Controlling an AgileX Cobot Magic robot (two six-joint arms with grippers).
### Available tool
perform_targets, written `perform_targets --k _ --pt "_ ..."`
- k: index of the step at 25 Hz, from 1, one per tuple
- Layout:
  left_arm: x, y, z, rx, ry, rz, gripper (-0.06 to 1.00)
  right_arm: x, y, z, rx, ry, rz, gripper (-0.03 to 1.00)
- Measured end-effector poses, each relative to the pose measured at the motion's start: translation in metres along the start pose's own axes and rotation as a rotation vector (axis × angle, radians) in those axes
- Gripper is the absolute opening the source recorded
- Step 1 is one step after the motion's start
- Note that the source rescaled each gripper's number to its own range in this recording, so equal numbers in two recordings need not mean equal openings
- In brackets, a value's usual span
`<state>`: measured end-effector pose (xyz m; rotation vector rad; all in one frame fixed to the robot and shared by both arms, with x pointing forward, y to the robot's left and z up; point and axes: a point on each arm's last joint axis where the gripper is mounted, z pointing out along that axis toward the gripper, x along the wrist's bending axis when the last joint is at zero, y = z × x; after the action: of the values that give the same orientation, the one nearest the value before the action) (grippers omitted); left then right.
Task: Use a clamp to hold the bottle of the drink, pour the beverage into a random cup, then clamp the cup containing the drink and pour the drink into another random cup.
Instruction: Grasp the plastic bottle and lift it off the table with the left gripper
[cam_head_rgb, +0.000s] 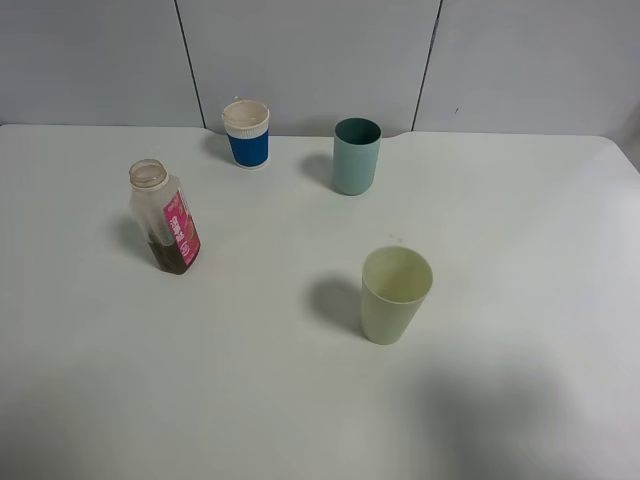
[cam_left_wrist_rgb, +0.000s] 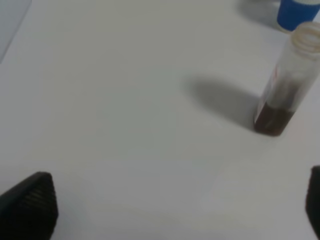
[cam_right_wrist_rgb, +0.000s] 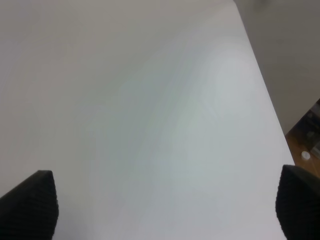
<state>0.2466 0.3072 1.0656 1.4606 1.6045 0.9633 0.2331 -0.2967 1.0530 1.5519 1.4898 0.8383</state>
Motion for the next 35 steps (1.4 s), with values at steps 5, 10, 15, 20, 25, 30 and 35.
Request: perform_targets --k 5,10,15,20,25,30,35 --pt "-0.003 0.02 0.023 0.06 -0.001 0.048 1.0 0.0 0.0 0.0 0.0 0.0 0.0 0.59" --pt "-0.007 0.04 0.052 0.19 -0.004 0.121 1.0 0.0 0.0 0.0 0.0 0.0 0.0 0.59" --pt "-0.014 0.055 0.085 0.332 -0.041 0.149 1.0 0.0 0.0 0.0 0.0 0.0 0.0 0.59" --pt "-0.018 0.051 0.122 0.516 -0.064 0.143 1.0 0.0 0.0 0.0 0.0 0.0 0.0 0.59" --pt "-0.02 0.035 0.152 0.739 -0.067 0.14 1.0 0.0 0.0 0.0 0.0 0.0 0.0 0.59" --pt "-0.026 0.025 0.173 0.777 -0.117 0.115 1.0 0.0 0.0 0.0 0.0 0.0 0.0 0.59" --pt "-0.03 0.004 0.186 0.763 -0.17 0.095 1.0 0.0 0.0 0.0 0.0 0.0 0.0 0.59"
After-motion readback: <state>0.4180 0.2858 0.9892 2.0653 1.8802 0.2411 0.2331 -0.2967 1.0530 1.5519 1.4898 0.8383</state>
